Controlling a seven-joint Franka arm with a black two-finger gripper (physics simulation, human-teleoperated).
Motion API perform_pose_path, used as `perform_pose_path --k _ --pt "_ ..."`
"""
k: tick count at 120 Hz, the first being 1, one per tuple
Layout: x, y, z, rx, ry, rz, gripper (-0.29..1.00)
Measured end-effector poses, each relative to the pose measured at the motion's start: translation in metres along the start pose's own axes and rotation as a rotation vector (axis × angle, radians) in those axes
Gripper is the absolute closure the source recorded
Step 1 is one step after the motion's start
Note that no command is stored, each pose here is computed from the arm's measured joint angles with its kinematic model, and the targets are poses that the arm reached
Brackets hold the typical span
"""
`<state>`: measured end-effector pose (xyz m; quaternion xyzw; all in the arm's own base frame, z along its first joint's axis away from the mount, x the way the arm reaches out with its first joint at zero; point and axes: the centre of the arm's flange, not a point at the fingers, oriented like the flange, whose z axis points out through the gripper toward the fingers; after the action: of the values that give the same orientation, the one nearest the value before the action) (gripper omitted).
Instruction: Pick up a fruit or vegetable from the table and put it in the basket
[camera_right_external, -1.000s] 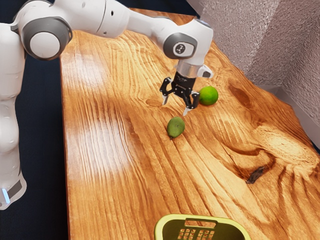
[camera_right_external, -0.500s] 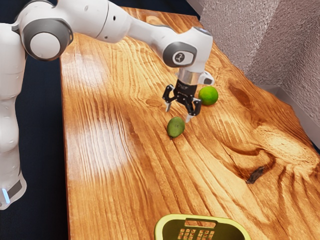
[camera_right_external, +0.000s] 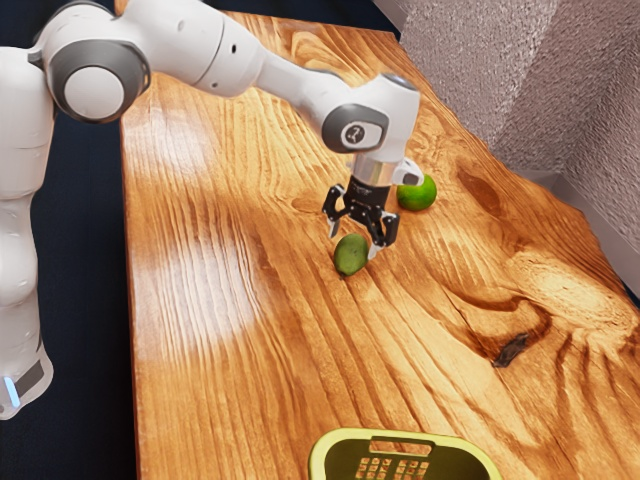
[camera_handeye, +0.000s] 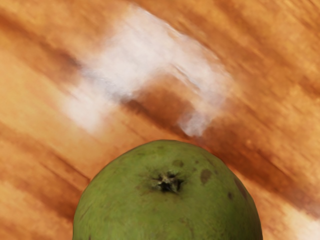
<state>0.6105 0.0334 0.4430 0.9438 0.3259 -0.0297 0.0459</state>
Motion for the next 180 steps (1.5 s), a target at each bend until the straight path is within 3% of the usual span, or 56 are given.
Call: perform_pose_path --k 59,92,111,160,180 --pt "0.009 0.002 0.023 -0.006 -0.012 -0.001 0.00" --pt "0.010 0.002 0.026 -0.017 -0.021 -0.011 0.40" --pt "0.011 0.000 0.026 -0.004 -0.019 -0.020 0.52" --pt "0.003 0.000 -0.009 0.006 0.005 -0.039 0.58" --pt "-0.023 0.046 -0.063 -0.039 0.046 0.042 0.56"
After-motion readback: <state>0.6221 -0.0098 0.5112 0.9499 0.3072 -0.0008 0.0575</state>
